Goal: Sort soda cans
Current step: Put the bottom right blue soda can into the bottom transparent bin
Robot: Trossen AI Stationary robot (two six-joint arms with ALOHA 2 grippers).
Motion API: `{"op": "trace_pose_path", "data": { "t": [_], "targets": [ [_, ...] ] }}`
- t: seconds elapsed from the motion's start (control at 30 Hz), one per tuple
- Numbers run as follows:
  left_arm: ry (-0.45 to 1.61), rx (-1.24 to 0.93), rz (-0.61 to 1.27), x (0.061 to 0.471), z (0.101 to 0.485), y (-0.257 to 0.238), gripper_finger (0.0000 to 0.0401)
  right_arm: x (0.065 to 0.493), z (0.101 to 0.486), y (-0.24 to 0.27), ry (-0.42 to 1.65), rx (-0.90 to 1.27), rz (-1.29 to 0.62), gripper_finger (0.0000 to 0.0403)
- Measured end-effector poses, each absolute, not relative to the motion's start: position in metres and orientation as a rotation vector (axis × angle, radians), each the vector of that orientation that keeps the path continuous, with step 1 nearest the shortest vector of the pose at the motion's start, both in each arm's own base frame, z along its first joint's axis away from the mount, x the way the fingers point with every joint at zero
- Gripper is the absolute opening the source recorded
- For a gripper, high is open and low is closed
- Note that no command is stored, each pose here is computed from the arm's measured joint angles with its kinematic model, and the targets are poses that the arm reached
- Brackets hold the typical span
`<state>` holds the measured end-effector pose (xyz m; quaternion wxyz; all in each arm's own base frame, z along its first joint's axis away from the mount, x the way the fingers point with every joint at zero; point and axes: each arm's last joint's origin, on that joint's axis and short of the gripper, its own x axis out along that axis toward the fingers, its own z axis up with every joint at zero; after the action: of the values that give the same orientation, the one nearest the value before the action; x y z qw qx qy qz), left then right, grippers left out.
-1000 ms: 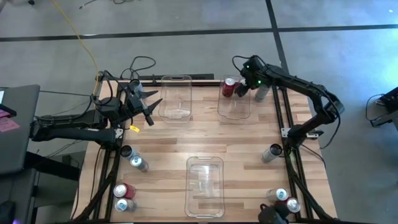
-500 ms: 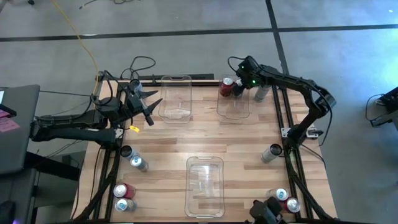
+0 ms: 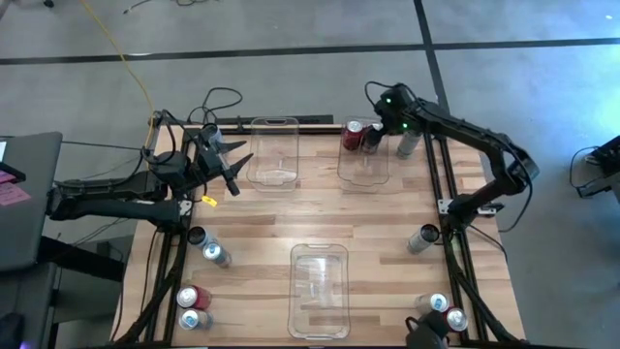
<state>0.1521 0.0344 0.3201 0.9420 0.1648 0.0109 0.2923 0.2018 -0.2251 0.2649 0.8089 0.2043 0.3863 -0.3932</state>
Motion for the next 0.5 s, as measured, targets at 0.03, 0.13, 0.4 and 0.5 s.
{"op": "trace_pose_path", "data": {
  "t": [0.03, 0.13, 0.4, 0.5],
  "targets": [
    [0.023, 0.342, 0.596, 0.152, 0.320, 0.034, 0.0164, 0.200, 0.269, -0.223, 0.815, 0.434, -0.841, 0.0391],
    [0.019, 0.386, 0.600, 0.152, 0.322, 0.034, 0.0164, 0.198, 0.281, -0.214, 0.769, 0.427, -0.844, 0.0391],
    [0.016, 0.405, 0.602, 0.152, 0.323, 0.034, 0.0164, 0.206, 0.311, -0.175, 0.661, 0.375, -0.753, 0.0391],
    [0.000, 0.352, 0.601, 0.152, 0.323, 0.034, 0.0164, 0.211, 0.319, -0.156, 0.636, 0.347, -0.716, 0.0391]
  ]
}}
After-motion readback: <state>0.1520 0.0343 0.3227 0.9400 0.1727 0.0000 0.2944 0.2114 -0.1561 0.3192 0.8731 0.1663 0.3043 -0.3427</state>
